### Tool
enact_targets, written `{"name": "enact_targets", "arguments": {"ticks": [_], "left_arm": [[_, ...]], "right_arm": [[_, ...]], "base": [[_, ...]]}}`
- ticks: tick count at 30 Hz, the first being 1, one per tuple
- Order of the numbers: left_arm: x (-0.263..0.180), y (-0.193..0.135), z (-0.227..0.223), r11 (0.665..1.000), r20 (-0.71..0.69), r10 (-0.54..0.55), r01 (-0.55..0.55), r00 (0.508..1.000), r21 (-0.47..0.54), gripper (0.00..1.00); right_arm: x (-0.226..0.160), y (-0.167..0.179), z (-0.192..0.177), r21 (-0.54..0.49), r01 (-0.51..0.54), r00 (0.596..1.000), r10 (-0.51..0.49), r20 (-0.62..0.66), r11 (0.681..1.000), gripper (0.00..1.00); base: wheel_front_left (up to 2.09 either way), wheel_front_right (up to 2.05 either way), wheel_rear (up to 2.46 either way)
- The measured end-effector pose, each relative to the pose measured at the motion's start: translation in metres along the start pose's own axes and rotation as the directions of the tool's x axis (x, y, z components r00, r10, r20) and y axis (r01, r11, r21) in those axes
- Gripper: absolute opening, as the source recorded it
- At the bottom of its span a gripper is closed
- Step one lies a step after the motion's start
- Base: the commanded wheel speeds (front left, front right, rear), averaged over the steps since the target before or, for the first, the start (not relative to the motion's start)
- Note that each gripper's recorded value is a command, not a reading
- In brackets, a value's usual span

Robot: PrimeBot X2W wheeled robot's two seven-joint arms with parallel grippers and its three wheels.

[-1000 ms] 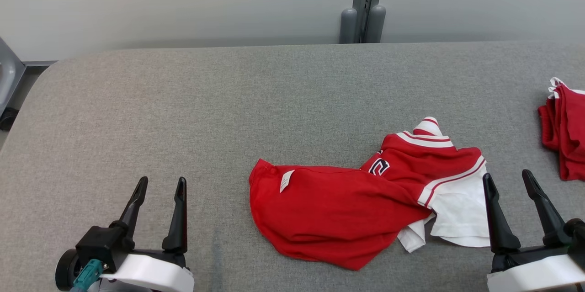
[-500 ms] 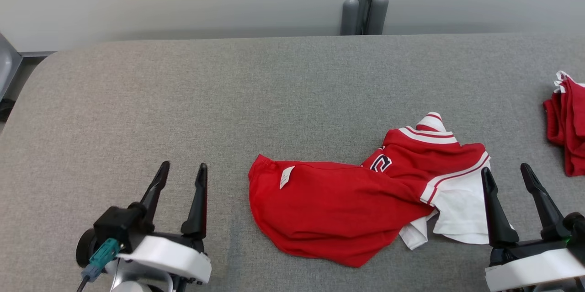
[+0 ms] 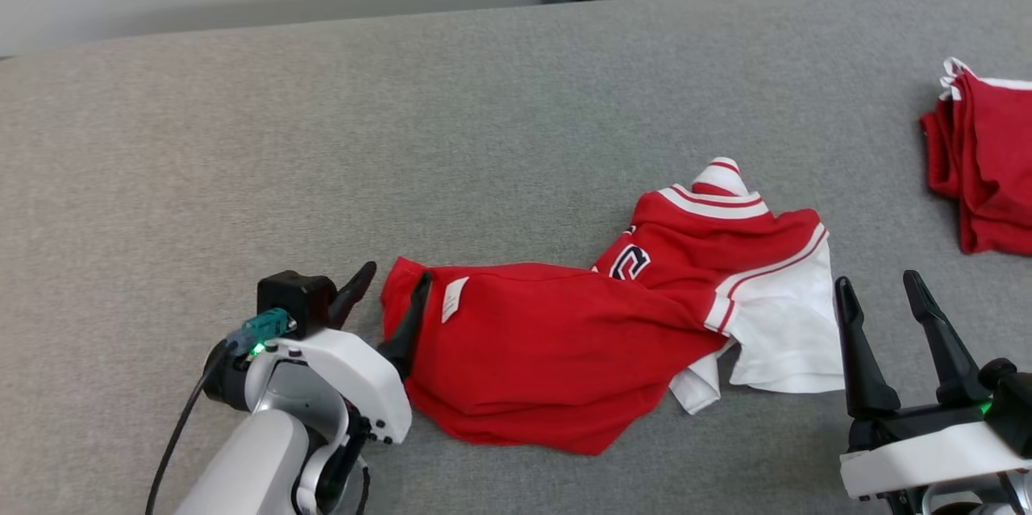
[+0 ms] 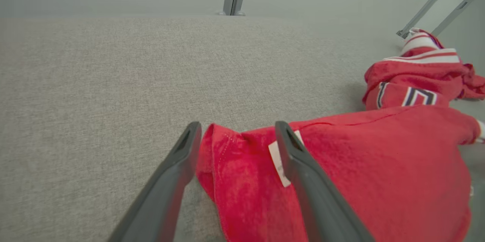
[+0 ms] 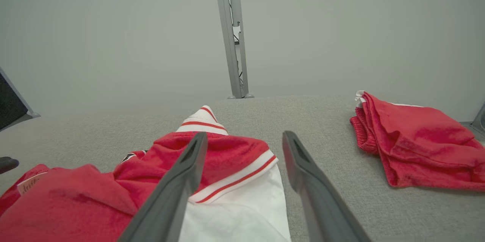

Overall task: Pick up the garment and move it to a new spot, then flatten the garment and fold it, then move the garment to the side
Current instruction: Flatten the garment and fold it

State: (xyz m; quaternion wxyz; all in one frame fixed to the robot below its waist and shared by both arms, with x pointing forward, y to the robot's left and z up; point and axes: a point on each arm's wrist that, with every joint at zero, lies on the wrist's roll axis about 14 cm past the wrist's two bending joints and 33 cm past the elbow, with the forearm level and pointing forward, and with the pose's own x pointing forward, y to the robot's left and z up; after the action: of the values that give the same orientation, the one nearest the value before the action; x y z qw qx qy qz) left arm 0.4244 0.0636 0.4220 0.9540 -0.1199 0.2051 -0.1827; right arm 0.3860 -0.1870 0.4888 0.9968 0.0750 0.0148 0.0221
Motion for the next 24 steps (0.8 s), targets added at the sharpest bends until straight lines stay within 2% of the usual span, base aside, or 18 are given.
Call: {"name": "enact_targets", "arguments": {"ticks": [9,10,11,16,24], "left_arm": [[0.025,0.009,-0.035,0.999,-0.123,0.003,-0.007,0.992,-0.035,0.99],[0.026,0.009,-0.036,0.999,-0.120,0.000,-0.004,0.993,-0.038,0.38],[0.028,0.009,-0.035,0.999,-0.115,-0.004,-0.001,0.993,-0.040,0.00],[0.029,0.011,-0.032,0.999,-0.091,-0.006,0.003,0.996,-0.034,0.00],[0.026,0.017,-0.021,1.000,-0.047,0.008,-0.009,0.999,-0.012,0.00]], "right_arm": [[-0.011,-0.025,-0.016,0.005,0.085,0.995,-0.085,-0.048,0.996,1.00],[-0.013,-0.028,-0.020,0.011,0.098,0.993,-0.098,-0.060,0.995,1.00],[-0.016,-0.032,-0.025,0.014,0.113,0.991,-0.112,-0.075,0.994,1.00],[-0.034,-0.047,-0.054,0.025,0.174,0.970,-0.167,-0.176,0.984,1.00],[-0.041,-0.046,-0.088,0.065,0.194,0.946,-0.169,-0.276,0.979,1.00]], "base": [[0.00,0.00,0.00],[0.00,0.00,0.00],[0.00,0.00,0.00],[0.00,0.00,0.00],[0.00,0.00,0.00]]}}
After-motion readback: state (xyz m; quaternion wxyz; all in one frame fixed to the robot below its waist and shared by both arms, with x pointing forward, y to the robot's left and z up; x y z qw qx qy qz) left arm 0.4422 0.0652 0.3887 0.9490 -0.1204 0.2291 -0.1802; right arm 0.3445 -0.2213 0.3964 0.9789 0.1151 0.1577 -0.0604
